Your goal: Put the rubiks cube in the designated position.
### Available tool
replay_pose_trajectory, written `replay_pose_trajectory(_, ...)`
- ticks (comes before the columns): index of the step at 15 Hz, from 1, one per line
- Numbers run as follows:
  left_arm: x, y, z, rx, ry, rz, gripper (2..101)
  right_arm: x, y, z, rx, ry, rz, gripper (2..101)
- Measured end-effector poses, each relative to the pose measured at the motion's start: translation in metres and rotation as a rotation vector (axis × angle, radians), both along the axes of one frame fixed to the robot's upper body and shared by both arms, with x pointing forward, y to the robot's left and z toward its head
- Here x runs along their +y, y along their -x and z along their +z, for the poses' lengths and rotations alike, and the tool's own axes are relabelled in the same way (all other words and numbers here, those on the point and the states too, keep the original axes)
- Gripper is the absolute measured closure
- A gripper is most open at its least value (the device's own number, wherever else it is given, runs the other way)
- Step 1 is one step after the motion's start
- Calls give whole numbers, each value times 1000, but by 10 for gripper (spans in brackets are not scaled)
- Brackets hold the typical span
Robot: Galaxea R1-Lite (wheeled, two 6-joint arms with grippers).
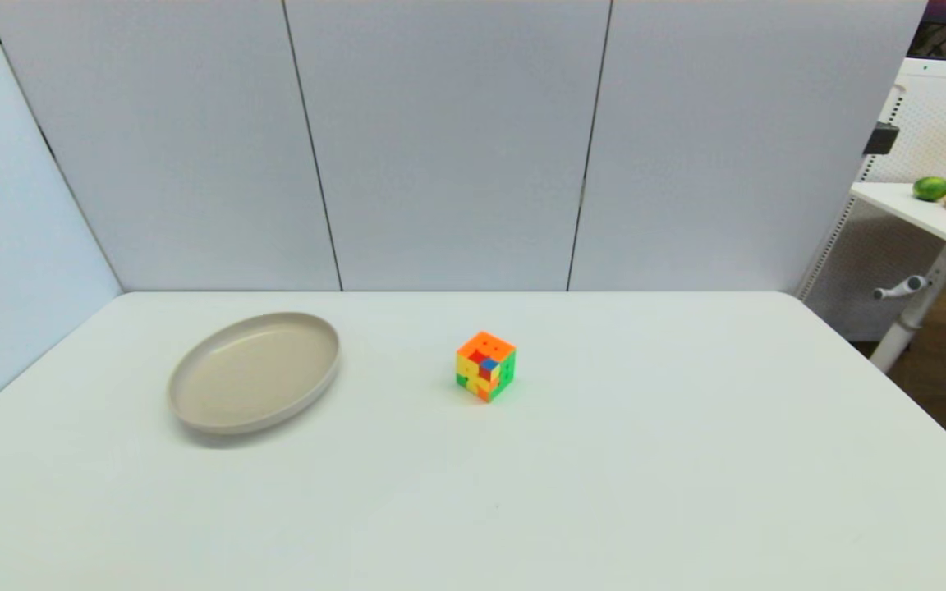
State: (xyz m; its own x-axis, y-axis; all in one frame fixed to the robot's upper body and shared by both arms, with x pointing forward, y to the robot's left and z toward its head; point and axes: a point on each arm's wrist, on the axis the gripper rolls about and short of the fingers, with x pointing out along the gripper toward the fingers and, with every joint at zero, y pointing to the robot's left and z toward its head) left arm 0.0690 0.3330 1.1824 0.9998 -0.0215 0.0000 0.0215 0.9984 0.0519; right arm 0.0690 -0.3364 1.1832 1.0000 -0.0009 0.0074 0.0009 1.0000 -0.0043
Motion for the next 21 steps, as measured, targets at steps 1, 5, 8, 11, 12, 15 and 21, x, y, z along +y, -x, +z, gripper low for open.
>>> replay_pose_trajectory(1,0,0,0,0,0,0,54,0,0,0,0,0,0,50)
replay_pose_trajectory(5,0,0,0,0,0,0,54,0,0,0,1,0,0,50)
replay_pose_trajectory(8,0,0,0,1,36,18,54,0,0,0,0,0,1,50)
replay_pose_trajectory(11,0,-2,7,0,50,21,54,0,0,0,0,0,0,50)
replay_pose_trajectory(12,0,-5,17,-4,42,14,54,0,0,0,1,0,0,50)
replay_pose_trajectory(15,-1,-29,59,40,-29,-49,54,0,0,0,0,0,0,50)
replay_pose_trajectory(21,-14,-152,155,130,-271,-355,54,0,0,0,0,0,0,50)
